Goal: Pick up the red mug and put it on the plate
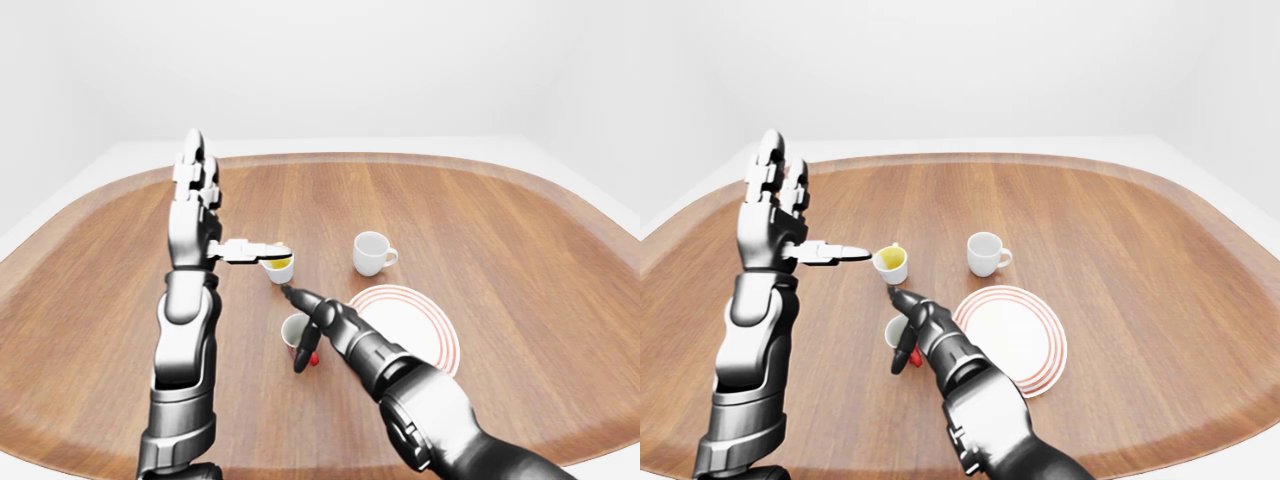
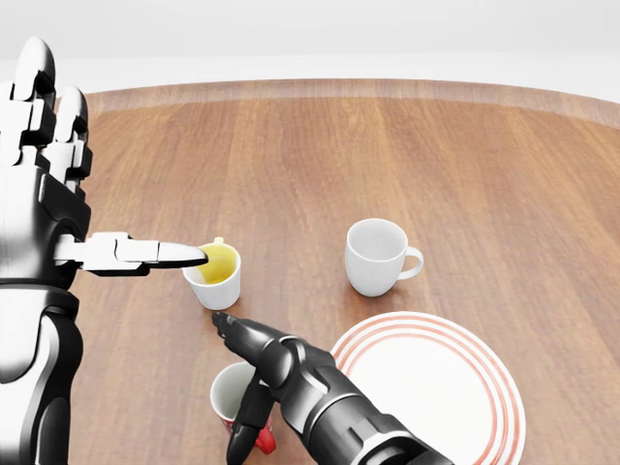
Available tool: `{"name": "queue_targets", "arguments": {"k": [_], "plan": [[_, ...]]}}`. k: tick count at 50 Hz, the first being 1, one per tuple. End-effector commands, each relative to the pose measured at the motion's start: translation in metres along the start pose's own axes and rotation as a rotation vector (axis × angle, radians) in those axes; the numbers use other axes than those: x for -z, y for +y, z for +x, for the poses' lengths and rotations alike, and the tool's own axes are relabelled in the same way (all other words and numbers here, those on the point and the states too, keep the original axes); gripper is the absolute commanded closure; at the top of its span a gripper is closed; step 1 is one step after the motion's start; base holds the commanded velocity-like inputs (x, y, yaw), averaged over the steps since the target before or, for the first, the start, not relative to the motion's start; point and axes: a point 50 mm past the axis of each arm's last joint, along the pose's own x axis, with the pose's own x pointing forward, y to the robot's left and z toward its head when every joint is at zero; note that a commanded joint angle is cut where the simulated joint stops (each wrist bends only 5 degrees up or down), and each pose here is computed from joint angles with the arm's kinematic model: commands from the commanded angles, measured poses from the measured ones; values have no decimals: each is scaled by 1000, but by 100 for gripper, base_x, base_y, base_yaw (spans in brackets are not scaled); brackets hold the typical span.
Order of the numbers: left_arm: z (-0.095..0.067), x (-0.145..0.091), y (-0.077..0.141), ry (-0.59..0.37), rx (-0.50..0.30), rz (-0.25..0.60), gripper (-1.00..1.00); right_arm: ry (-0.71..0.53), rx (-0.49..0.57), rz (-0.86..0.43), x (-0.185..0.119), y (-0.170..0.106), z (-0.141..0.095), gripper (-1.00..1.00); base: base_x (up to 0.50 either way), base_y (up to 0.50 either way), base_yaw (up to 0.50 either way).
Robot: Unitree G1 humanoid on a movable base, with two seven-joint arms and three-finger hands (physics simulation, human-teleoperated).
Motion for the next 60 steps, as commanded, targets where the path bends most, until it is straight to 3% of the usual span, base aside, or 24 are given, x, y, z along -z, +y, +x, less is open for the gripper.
{"name": "queue_targets", "arguments": {"k": [1, 47, 49, 51, 52, 60], "plan": [[0, -3, 0, -12, 0, -1, -100, 3, -1, -9, 0, -1, 0, -100, 0, 0, 0], [-6, -12, 1, -48, 1, -6, -100, 31, -26, -16, 9, 13, 1, -100, 0, 0, 0], [-6, -11, 1, -47, 3, -7, -100, 32, -24, -15, 9, 13, 1, -38, 0, 0, 0], [-6, -12, 0, -50, 4, -7, -100, 33, -22, -16, 9, 12, 1, 93, 0, 0, 0], [-6, -13, 0, -53, 5, -7, -100, 33, -21, -15, 9, 12, 1, 100, 0, 0, 0], [-6, -17, -1, -71, 9, -7, -100, 34, -21, -17, 10, 12, 1, 100, 0, 0, 0]]}}
